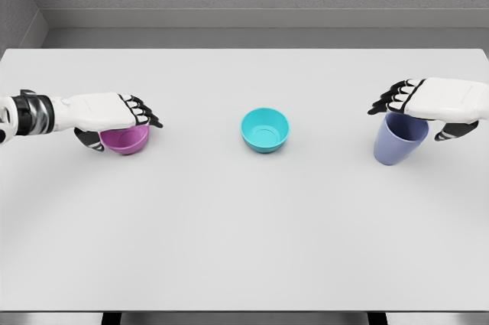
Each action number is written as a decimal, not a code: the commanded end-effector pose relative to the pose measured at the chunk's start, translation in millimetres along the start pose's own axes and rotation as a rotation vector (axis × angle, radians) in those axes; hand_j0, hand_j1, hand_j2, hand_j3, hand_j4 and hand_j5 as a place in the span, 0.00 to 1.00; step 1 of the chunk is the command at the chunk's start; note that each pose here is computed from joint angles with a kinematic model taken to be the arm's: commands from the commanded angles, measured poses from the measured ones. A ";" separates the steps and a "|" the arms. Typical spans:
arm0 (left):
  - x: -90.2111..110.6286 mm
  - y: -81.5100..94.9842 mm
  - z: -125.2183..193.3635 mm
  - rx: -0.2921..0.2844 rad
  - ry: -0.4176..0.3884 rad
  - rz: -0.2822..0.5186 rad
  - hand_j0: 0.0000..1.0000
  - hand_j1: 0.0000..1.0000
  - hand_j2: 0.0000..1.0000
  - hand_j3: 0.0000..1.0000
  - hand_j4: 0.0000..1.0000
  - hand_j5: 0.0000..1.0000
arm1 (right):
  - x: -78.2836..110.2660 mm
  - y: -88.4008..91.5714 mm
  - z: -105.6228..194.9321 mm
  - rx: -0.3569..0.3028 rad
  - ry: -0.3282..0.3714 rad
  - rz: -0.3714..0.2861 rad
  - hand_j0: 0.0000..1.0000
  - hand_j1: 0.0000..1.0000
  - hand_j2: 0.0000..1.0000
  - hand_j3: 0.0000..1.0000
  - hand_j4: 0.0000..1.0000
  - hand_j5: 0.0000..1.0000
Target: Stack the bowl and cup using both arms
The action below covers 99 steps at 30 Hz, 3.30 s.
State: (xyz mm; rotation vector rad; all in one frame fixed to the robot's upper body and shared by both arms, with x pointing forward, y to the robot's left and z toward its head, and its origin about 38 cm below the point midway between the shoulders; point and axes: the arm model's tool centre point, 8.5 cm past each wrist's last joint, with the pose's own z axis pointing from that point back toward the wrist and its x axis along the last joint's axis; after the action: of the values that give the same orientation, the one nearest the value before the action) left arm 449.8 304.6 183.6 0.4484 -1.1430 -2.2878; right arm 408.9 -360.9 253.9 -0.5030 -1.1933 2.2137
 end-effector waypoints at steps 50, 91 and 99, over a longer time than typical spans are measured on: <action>51.9 124.1 -39.7 0.246 -0.166 -0.149 0.67 0.67 0.67 0.67 0.67 0.67 | 0.4 1.7 -0.4 0.005 -0.001 -0.005 1.00 1.00 1.00 1.00 1.00 1.00; 125.4 158.3 -133.5 0.141 -0.351 -0.245 0.68 0.68 0.68 0.68 0.68 0.68 | 9.1 12.4 -18.5 0.031 -0.035 -0.007 1.00 1.00 1.00 1.00 1.00 1.00; 122.6 153.3 -140.7 0.116 -0.342 -0.236 0.70 0.70 0.70 0.70 0.70 0.70 | 9.9 14.7 -19.2 0.036 -0.037 -0.010 1.00 1.00 1.00 1.00 1.00 1.00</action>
State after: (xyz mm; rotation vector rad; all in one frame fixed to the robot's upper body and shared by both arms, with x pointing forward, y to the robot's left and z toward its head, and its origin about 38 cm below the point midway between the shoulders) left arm 471.4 67.8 218.8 0.2544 -1.4611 -2.5867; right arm 407.5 -348.6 229.6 -0.4413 -1.1677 2.2452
